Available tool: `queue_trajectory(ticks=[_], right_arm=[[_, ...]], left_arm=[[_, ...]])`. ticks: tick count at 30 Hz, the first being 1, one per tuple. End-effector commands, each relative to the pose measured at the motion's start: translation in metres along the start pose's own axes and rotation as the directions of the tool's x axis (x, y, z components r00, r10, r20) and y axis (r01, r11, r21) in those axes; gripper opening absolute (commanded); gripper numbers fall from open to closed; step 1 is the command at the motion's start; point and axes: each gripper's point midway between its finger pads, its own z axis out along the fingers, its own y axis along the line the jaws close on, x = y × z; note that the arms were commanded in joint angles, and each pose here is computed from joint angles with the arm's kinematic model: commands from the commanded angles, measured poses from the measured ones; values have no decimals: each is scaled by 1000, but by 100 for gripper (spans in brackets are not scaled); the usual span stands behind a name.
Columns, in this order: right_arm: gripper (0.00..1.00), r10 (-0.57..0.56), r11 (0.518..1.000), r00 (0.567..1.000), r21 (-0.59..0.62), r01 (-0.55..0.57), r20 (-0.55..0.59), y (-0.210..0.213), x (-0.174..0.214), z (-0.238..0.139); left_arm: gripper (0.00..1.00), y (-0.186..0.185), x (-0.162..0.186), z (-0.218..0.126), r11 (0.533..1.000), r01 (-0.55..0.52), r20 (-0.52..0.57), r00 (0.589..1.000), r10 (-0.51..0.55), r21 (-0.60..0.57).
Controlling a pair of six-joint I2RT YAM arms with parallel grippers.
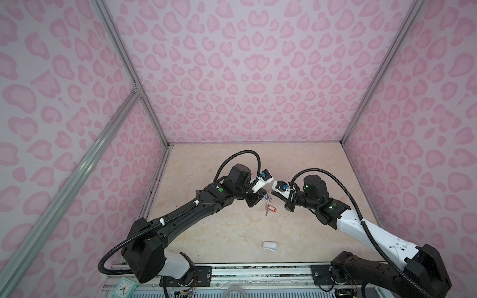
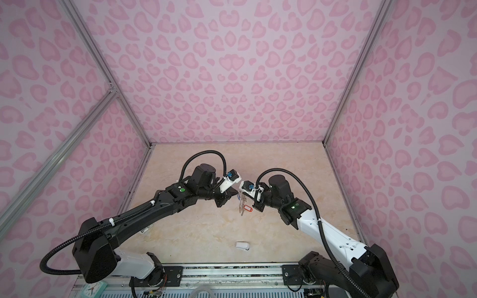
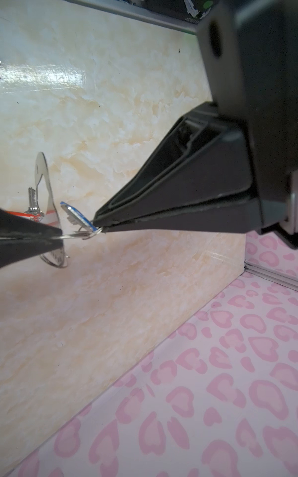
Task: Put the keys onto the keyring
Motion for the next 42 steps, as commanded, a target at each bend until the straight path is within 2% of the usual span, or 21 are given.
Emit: queue_trajectory(ticks=[1, 3, 7, 14, 21, 25, 26, 37, 42], right_arm=[[0, -92, 996, 982, 32, 88, 163, -5, -32, -7], [0, -100, 995, 974, 32, 96, 205, -5, -35, -11], [0, -98, 995, 965, -2, 101, 242, -4, -40, -13], [0, -89, 992, 954, -66, 112, 288, 3, -48, -12], [0, -84, 988, 941, -98, 123, 328, 9, -54, -15], [0, -77, 984, 938, -126, 126, 339, 14, -55, -15], [0, -75, 984, 938, -127, 125, 338, 14, -55, -15], [0, -78, 980, 936, -144, 134, 343, 16, -59, -14], [0, -77, 985, 943, -123, 123, 323, 12, -57, -11]], left_arm=[[13, -7, -5, -1, 997, 30, 38, 999, -33, 73], [27, -8, -7, -5, 995, 33, 59, 998, -39, 97], [40, -11, -13, -17, 994, -30, 109, 994, 19, 101], [42, -10, -32, -44, 987, -161, 164, 974, 157, 13], [37, -18, -32, -43, 963, -270, 153, 952, 265, 11], [38, -17, -37, -44, 957, -291, 155, 945, 288, -4], [33, -18, -38, -44, 956, -295, 160, 943, 292, -6], [14, -27, -46, -45, 947, -319, 195, 932, 307, 34], [3, -29, -46, -43, 943, -329, 176, 932, 317, 45]])
